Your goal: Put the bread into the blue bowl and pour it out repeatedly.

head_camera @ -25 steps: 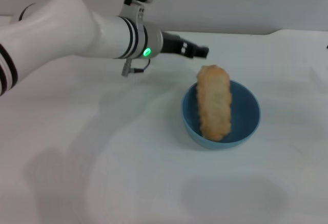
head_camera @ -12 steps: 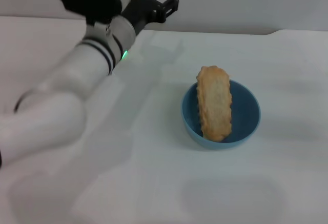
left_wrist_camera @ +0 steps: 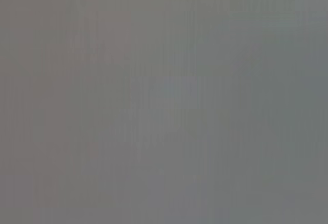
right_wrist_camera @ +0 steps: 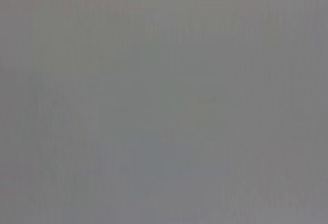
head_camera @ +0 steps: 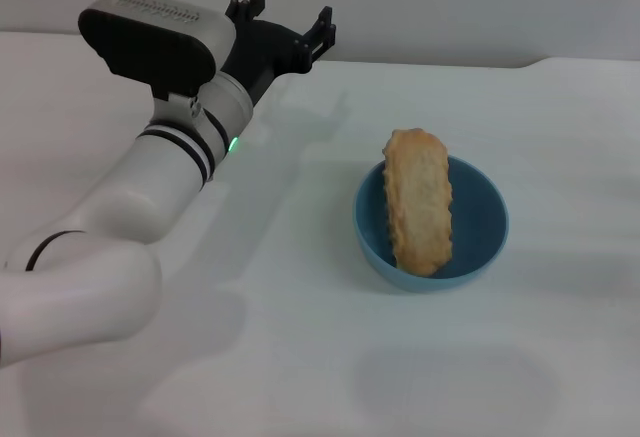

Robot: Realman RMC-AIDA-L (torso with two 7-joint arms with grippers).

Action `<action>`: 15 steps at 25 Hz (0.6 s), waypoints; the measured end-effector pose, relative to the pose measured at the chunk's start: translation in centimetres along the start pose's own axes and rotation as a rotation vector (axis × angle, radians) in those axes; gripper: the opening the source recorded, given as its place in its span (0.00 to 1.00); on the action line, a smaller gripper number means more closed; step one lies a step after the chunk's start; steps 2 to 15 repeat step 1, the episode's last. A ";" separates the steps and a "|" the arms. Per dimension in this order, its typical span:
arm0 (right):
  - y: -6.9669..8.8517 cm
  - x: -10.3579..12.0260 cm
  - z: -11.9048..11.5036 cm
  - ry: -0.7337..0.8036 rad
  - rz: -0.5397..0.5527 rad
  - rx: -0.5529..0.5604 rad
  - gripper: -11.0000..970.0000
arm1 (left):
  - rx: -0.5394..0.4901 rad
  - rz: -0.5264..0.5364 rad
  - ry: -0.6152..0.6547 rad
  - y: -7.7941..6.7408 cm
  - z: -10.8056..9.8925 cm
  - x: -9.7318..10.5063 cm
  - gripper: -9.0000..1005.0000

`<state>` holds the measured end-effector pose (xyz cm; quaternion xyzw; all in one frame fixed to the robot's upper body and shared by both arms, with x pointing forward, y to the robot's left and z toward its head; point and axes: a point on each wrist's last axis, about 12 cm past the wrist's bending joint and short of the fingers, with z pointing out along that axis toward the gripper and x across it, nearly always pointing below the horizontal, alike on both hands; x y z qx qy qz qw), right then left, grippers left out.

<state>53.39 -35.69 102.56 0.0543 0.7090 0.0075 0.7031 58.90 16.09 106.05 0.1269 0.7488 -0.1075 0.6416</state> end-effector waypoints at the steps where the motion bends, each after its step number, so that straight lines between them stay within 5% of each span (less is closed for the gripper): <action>1: 0.0 0.1 0.0 0.002 0.002 0.000 0.63 | 0.000 0.001 0.001 0.0 0.0 0.0 0.84; 15: 0.0 0.1 0.0 0.002 0.002 0.000 0.63 | 0.000 0.001 0.001 0.0 0.0 0.0 0.84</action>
